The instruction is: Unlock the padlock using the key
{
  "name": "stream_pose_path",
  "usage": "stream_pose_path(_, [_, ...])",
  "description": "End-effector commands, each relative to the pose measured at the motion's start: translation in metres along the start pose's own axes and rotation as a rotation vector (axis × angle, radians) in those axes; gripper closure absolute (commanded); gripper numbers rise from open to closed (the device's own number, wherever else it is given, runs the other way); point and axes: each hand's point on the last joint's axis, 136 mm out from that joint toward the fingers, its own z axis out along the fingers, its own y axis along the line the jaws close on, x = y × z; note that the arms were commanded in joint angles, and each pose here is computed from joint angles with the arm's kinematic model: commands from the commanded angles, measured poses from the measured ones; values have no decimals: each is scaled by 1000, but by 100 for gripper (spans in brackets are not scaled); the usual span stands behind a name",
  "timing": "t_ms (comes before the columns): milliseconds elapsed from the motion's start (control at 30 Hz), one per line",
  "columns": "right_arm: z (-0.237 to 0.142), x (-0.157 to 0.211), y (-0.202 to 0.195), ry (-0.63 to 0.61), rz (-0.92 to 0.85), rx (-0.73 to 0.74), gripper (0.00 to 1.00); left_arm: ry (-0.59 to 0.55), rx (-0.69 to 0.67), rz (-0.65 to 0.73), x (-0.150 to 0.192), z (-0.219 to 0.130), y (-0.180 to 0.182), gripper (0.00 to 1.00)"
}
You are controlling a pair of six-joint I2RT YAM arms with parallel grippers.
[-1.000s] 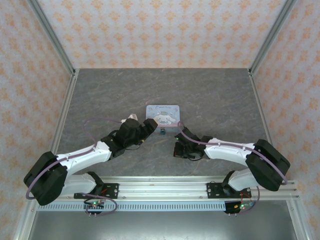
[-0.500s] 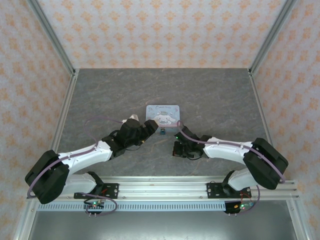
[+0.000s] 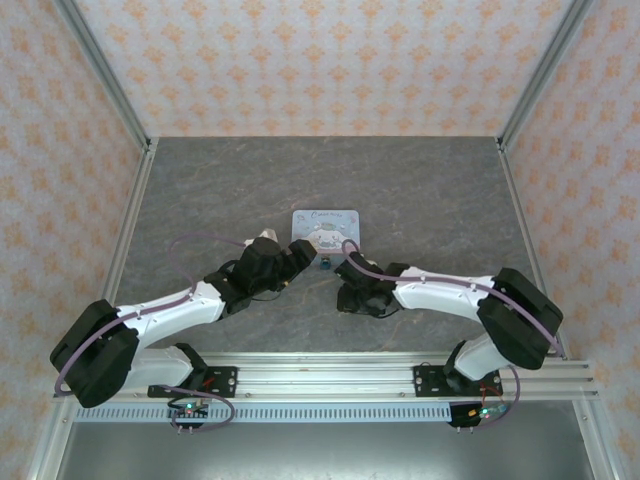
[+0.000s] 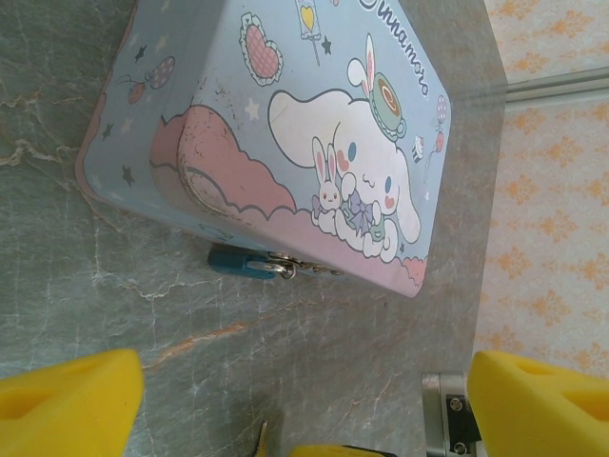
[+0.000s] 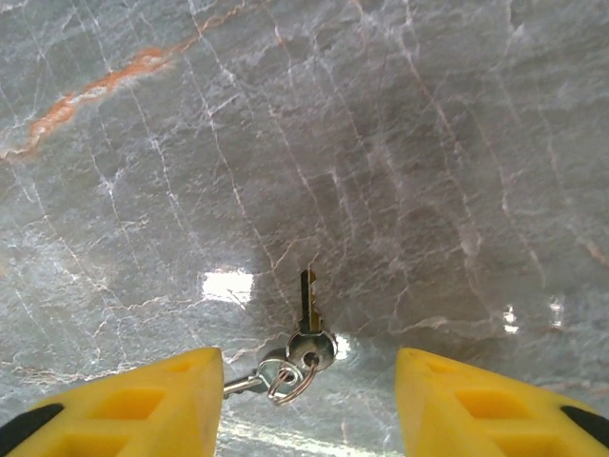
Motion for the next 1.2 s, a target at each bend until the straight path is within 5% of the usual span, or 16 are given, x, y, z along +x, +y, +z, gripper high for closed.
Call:
stream_pose_path(0, [0,0,-10,-22,76,103,48,-18,28,19,-5,0,-9,11])
stream_pose_path(400, [3,-2,-15,-78,346,142,52,-53,21,-29,-16,-4,-2,11])
stream_pose_path(800, [13,7,5,-25,354,203,54,-65,40,-49,-27,-10,-2,11])
stream_pose_path(1167, [34,28,20,51,353,227,65,-85,34,-69,-39,-20,6,11])
